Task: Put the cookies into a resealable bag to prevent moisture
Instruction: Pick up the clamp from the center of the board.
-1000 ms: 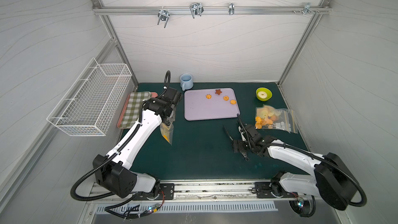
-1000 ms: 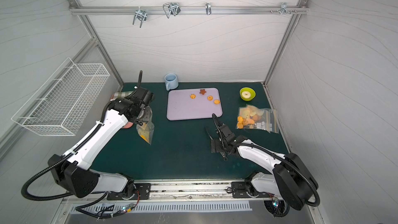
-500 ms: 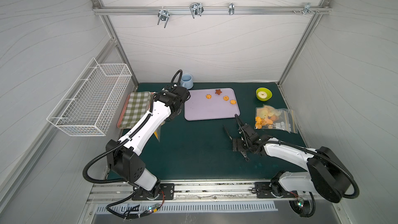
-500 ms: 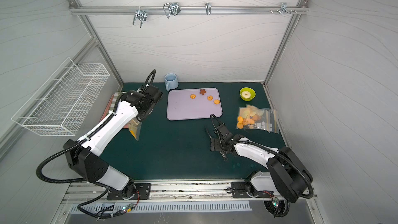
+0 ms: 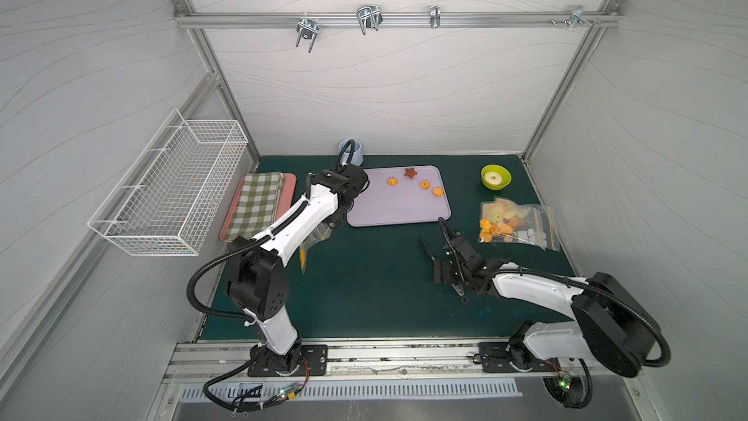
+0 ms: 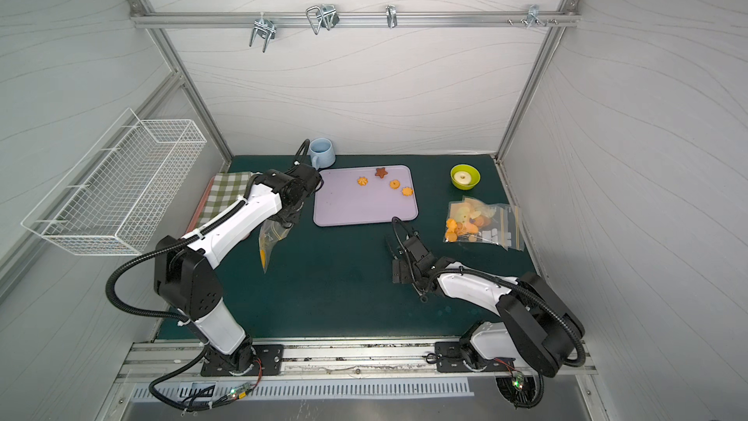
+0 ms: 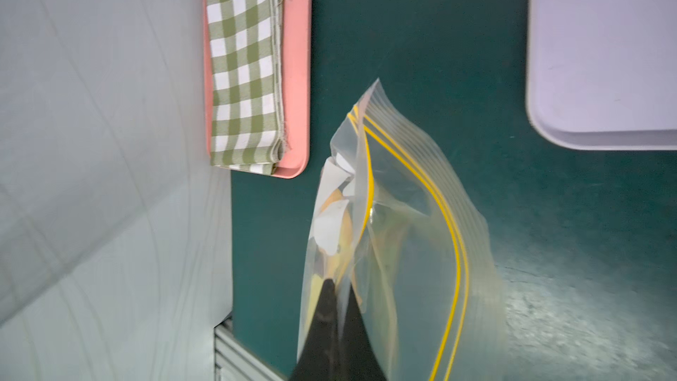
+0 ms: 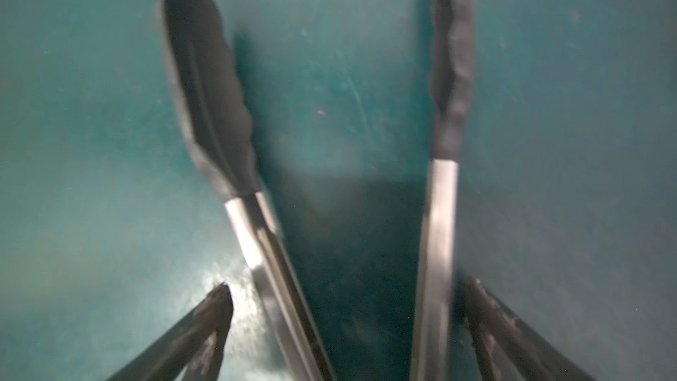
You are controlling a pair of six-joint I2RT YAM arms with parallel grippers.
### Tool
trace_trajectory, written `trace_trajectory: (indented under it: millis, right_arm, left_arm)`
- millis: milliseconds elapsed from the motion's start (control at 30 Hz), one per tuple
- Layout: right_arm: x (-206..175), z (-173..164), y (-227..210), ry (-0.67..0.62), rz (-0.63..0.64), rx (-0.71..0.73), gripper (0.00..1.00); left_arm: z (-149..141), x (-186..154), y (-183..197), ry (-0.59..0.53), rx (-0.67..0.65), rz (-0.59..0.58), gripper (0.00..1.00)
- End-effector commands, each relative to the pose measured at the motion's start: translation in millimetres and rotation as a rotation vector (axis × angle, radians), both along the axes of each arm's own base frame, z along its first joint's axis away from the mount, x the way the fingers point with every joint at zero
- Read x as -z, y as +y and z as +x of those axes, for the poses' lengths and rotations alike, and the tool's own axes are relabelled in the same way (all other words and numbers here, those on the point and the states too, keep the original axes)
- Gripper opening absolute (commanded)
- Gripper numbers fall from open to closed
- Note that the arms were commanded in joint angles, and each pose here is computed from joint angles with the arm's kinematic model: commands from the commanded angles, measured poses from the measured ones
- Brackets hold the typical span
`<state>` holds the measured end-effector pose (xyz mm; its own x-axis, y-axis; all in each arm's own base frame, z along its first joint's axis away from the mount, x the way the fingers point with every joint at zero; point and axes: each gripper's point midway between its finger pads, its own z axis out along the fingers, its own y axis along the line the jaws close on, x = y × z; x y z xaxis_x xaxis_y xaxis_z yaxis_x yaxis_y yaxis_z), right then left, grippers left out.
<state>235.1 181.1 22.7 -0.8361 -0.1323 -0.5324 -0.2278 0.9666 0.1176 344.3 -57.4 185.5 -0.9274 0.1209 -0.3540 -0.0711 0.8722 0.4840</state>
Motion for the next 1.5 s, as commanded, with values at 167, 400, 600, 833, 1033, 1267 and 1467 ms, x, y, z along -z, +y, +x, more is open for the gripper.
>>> trace_trajectory:
  millis: [167,400,600,833,1033,1267,1467]
  right_arm:
    - [19.0,-12.1,20.9,-0.123,-0.036,-0.104,0.9]
    - [26.7,-15.0,31.0,-0.173,-0.055,-0.135,0.86]
    - [30.0,-11.5,30.7,-0.182,-0.059,-0.112,0.86]
    - [28.6,-9.1,32.7,-0.185,-0.069,-0.115,0.8]
    - [22.5,-6.7,34.8,-0.198,-0.067,-0.122,0.75]
    - [-8.3,-8.3,30.1,-0.24,-0.032,-0.117,0.67]
    - [-39.9,-10.7,23.1,-0.286,-0.02,-0.13,0.67]
  left_arm:
    - [2.6,-1.0,-15.8,-0.055,0.017,-0.162,0.0]
    - [3.2,-1.1,-19.5,-0.064,0.019,-0.228,0.0]
    - [2.0,0.2,-18.8,-0.058,0.008,-0.281,0.0]
    - [2.2,-1.7,-17.6,-0.063,0.001,-0.307,0.0]
    - [2.2,-2.5,-17.1,-0.065,-0.002,-0.312,0.0]
    - [3.3,-3.8,-19.2,-0.078,-0.009,-0.377,0.0]
    - [4.0,-4.8,-18.5,-0.094,-0.04,-0.424,0.0]
